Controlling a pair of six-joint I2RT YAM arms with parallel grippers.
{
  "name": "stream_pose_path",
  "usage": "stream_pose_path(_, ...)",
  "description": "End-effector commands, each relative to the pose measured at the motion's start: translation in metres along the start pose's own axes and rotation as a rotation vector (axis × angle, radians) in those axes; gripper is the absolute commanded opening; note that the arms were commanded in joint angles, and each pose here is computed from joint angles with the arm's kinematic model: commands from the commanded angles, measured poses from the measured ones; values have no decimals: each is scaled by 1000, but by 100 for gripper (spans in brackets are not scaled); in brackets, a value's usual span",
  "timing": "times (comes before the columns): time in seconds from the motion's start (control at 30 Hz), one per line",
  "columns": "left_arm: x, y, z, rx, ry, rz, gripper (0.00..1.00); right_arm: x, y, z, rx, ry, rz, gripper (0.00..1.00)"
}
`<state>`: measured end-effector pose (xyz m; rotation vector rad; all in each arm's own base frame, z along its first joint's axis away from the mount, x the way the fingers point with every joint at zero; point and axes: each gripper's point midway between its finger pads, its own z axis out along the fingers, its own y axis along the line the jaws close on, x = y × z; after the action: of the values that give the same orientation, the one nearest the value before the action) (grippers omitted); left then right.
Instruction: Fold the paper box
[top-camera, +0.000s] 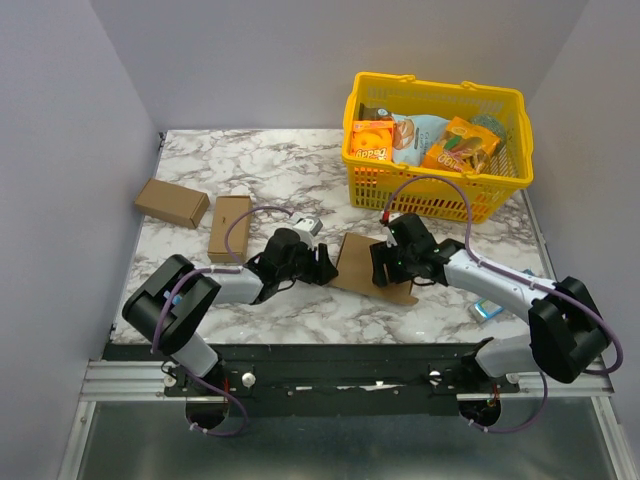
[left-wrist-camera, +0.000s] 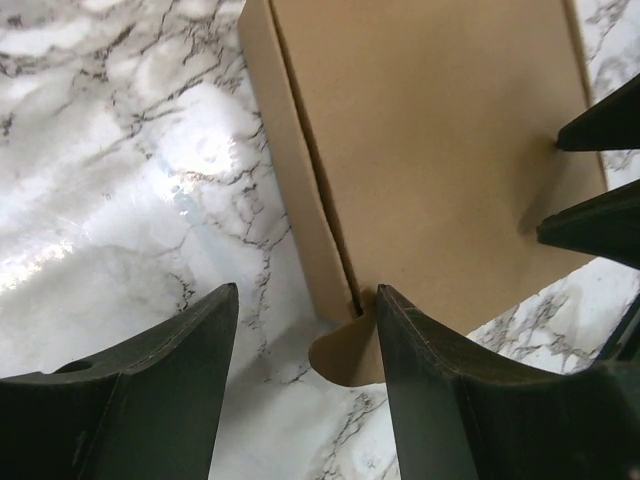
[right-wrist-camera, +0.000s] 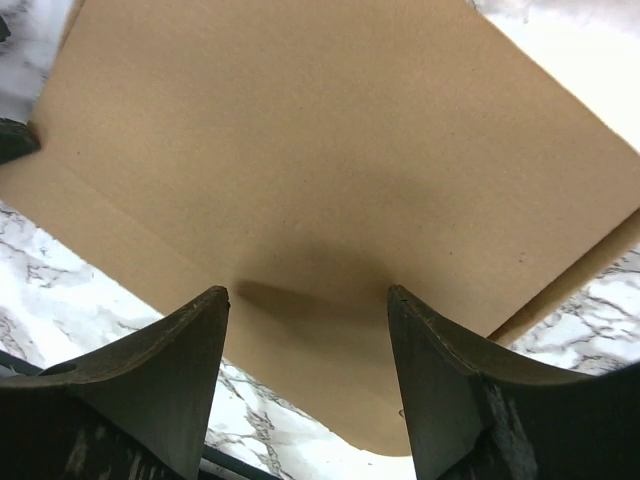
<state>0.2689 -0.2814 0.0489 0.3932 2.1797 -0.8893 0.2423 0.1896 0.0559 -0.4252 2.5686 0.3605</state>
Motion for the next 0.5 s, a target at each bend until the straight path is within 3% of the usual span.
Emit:
stream_pose_path(0.0,8,-3,11,52,15,27,61,32,0,8,-4,96,37,74)
stream_pose_path(0.2,9,-6,16,85,10,42,47,17,12,-4,-43,29,-75,78)
stream_pose_path(0.33,9,-5,15,81,8,48,44,6,32,-12,-71,-32,-243,79)
stream_pose_path(0.47,10,-4,15,78,10,52,43,-5,37,-10,11,-72,-360,79)
